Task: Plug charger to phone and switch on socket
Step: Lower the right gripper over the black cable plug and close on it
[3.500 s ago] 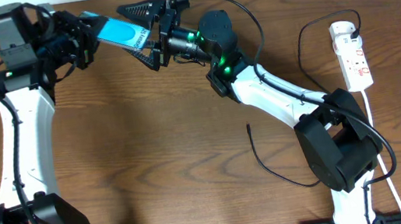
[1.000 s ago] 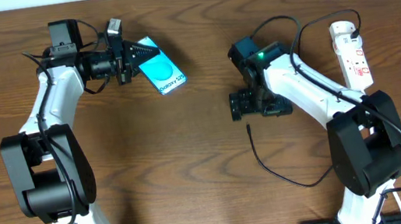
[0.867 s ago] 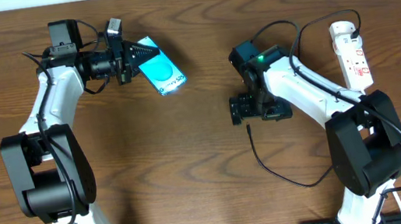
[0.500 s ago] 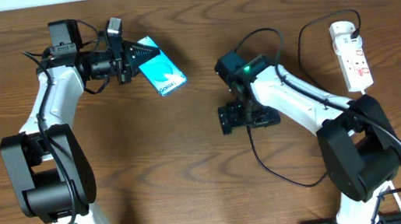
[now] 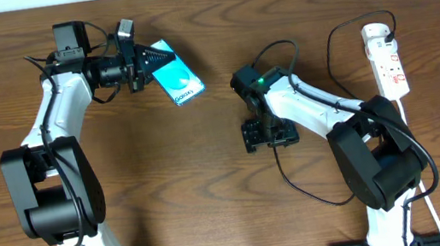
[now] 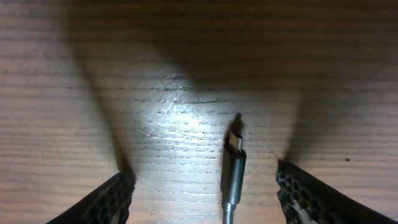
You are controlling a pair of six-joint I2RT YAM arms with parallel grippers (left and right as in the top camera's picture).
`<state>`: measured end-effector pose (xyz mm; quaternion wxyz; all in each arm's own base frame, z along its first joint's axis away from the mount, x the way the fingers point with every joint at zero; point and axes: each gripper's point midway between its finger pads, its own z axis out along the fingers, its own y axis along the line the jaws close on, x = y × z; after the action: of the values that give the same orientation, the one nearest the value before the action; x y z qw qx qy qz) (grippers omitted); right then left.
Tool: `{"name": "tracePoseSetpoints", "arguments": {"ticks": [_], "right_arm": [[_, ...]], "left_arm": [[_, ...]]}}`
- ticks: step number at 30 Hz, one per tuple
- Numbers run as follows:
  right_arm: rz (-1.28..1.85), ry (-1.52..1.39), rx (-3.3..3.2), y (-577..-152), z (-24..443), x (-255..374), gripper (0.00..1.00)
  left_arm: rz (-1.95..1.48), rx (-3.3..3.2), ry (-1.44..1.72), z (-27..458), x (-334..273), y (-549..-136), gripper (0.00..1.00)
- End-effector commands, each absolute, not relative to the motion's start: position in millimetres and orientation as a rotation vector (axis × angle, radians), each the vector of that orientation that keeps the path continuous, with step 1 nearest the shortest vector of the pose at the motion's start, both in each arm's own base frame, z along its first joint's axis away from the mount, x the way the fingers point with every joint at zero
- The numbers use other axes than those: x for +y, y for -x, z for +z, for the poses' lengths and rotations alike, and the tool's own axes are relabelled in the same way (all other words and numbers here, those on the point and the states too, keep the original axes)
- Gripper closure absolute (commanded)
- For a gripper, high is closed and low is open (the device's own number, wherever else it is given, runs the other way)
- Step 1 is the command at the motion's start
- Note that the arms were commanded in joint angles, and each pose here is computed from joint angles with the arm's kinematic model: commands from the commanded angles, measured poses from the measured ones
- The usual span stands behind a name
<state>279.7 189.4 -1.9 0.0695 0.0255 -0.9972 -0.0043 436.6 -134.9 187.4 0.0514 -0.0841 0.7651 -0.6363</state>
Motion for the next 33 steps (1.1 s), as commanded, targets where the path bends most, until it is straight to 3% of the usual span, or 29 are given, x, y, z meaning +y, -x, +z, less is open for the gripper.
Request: {"name": "tracePoseSetpoints", "arguments": {"ticks": [1, 12, 15, 22, 26, 33], "right_arm": [[-0.006, -0.054, -2.989, -277.7, -6.8, 189.7, 0.28], [0.025, -0.008, -2.959, -269.9, -6.5, 184.9, 0.33], [0.027, 0.024, -2.961, -270.4, -6.6, 185.1, 0.48], [0.02, 0.029, -2.97, -272.5, -7.0, 186.4, 0.52], [0.02, 0.03, -2.969, -272.3, -7.0, 186.3, 0.68], [0.021, 0.043, -2.97, -272.6, -7.0, 186.1, 0.81]], "left_arm": [[-1.962, 2.286, 0.186, 200.2, -134.9, -433.9, 0.93], [-1.963, 2.286, 0.186, 200.2, -135.0, -433.9, 0.93], [-1.963, 2.286, 0.186, 200.2, -135.0, -433.9, 0.92], [-1.963, 2.286, 0.187, 200.2, -135.0, -433.8, 0.93], [-1.963, 2.286, 0.187, 200.2, -135.0, -433.8, 0.93], [-1.963, 2.286, 0.187, 200.2, -135.0, -433.8, 0.93]]}}
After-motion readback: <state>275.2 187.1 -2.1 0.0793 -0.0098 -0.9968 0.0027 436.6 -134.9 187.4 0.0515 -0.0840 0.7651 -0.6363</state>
